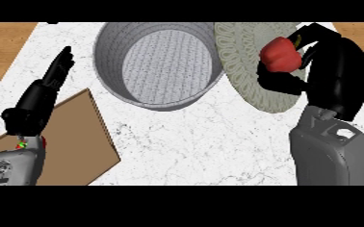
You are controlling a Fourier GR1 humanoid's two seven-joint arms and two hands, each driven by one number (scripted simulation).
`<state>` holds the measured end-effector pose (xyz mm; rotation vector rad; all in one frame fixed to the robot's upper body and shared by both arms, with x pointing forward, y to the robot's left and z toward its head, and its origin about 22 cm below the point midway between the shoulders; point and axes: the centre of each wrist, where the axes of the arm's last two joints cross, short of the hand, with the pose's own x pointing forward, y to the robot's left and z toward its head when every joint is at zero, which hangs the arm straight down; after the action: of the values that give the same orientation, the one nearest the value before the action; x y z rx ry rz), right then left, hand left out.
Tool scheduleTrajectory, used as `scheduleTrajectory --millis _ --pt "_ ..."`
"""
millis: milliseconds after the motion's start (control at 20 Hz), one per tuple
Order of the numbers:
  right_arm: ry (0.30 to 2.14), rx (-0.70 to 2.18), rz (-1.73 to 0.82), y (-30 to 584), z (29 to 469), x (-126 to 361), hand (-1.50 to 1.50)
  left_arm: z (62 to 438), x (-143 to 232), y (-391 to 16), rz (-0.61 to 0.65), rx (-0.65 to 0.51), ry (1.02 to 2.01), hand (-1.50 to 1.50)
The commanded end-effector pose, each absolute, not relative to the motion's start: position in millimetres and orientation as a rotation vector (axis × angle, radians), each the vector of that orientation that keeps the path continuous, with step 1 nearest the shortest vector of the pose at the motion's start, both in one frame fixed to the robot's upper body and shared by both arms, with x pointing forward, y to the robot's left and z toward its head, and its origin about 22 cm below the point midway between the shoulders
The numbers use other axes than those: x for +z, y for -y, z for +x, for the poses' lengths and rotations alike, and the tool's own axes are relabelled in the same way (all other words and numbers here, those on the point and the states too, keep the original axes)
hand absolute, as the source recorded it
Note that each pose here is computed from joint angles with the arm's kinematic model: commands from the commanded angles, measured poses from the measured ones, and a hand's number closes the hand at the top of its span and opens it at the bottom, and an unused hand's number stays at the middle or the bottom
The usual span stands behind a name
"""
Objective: Pick the bell pepper from the placemat and place it in the basket
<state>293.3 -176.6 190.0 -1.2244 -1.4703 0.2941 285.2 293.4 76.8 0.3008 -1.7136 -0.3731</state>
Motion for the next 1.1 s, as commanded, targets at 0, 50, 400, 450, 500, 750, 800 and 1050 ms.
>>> scheduleTrajectory --millis 0,50,400,450,500,750,800,1050 --pt "1.615 0.253 -1.181 137 296 249 1.5 289 75 -289 0.272 -0.389 1.733 0.0" --pt "1.643 0.28 -1.138 133 283 268 1.5 295 75 -289 0.309 -0.379 1.717 0.0" --pt "1.615 0.324 -1.025 70 315 328 1.5 285 79 -293 0.262 -0.397 1.725 0.0" --pt "1.598 0.334 -1.021 61 322 344 1.5 291 57 -288 0.257 -0.393 1.73 0.0" --pt "1.584 0.376 -0.993 63 331 342 1.5 287 77 -291 0.291 -0.406 1.736 0.0" --pt "1.551 0.372 -0.956 40 367 346 1.5 287 68 -282 0.267 -0.404 1.735 0.0" --pt "1.531 0.364 -0.941 35 370 355 1.5 295 84 -286 0.266 -0.41 1.745 0.0" --pt "1.432 0.427 -0.883 8 386 353 1.5 302 78 -277 0.267 -0.39 1.743 0.0"
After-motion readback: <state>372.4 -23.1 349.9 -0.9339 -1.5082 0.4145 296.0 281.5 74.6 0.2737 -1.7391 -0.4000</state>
